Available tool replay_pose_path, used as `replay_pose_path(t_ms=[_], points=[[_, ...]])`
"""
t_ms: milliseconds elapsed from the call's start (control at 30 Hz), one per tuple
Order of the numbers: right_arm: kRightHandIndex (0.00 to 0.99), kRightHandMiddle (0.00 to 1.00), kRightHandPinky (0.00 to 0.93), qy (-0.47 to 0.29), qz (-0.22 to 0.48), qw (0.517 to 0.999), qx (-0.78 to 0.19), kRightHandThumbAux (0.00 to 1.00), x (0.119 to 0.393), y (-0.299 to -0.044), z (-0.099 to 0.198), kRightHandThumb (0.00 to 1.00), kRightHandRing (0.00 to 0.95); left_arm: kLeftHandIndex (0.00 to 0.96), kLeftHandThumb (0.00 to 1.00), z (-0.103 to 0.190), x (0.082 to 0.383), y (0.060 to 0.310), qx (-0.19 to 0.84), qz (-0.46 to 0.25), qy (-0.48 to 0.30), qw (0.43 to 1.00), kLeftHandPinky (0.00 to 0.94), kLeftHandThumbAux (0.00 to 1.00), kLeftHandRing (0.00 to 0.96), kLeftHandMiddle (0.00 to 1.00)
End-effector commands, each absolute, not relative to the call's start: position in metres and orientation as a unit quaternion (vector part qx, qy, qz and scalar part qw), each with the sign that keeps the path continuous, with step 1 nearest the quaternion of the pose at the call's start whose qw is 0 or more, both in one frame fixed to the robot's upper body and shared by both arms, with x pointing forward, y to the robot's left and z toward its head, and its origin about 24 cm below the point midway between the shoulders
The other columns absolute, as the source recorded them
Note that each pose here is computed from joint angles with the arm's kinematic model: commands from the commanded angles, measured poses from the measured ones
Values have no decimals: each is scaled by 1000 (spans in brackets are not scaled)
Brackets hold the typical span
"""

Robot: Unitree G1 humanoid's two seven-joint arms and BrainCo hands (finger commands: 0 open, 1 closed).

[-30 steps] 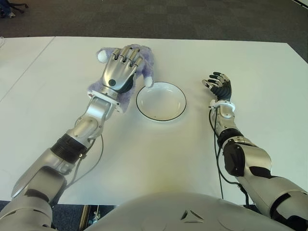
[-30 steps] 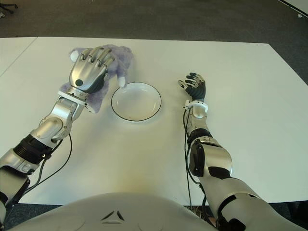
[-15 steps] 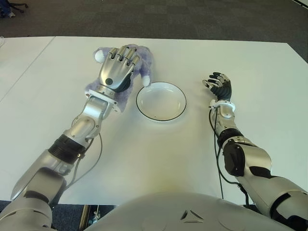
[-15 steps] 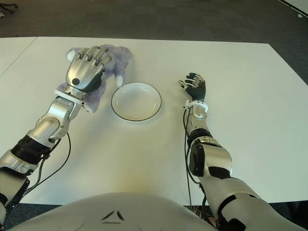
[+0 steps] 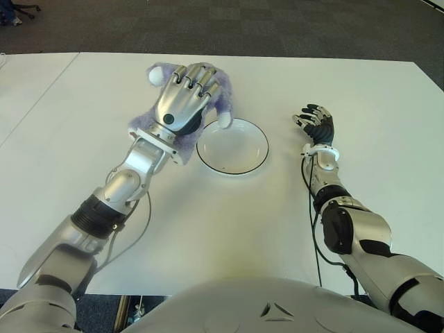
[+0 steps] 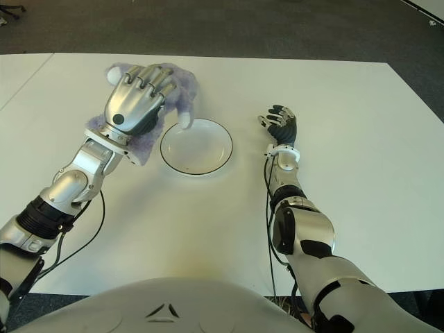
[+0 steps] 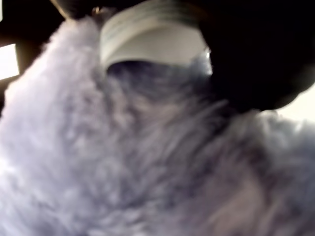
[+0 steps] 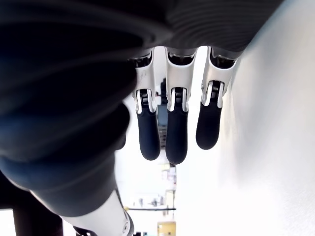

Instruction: Put the doll into the plate.

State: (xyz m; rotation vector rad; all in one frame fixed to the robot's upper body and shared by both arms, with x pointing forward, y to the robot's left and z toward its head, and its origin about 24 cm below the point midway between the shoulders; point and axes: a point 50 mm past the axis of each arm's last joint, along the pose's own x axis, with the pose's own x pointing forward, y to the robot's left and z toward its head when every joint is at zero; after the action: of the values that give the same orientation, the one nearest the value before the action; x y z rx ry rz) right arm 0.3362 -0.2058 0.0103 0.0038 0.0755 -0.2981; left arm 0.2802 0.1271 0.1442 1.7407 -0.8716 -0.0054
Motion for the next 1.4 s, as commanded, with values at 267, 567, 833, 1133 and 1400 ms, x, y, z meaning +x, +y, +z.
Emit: replay_pose_path(t_ms=[267,567,833,1133,1400], points=[[289,338,344,234,-157,959,23,912,268,-197,-77,262,347,400,851,128,274,100,715,-77,-405,565,831,667,803,550],[293,340,354,234,-158,959,19,925,267,-196,-77,258,350,402,850,124,272,85,689,-81,-432,577,836,667,801,553],[299,340,316,234,-157,960,7,930,267,-195,-77,235,345,405,849,124,271,80,676,-88,-453,575,836,666,795,558],[269,320,314,230,-158,960,9,937,267,-193,-77,212,319,407,848,110,266,73,669,-118,-434,592,836,666,788,558],[266,320,315,232,-155,960,16,920,266,-191,-78,276,320,403,848,79,267,76,684,-161,-368,609,830,667,791,556]])
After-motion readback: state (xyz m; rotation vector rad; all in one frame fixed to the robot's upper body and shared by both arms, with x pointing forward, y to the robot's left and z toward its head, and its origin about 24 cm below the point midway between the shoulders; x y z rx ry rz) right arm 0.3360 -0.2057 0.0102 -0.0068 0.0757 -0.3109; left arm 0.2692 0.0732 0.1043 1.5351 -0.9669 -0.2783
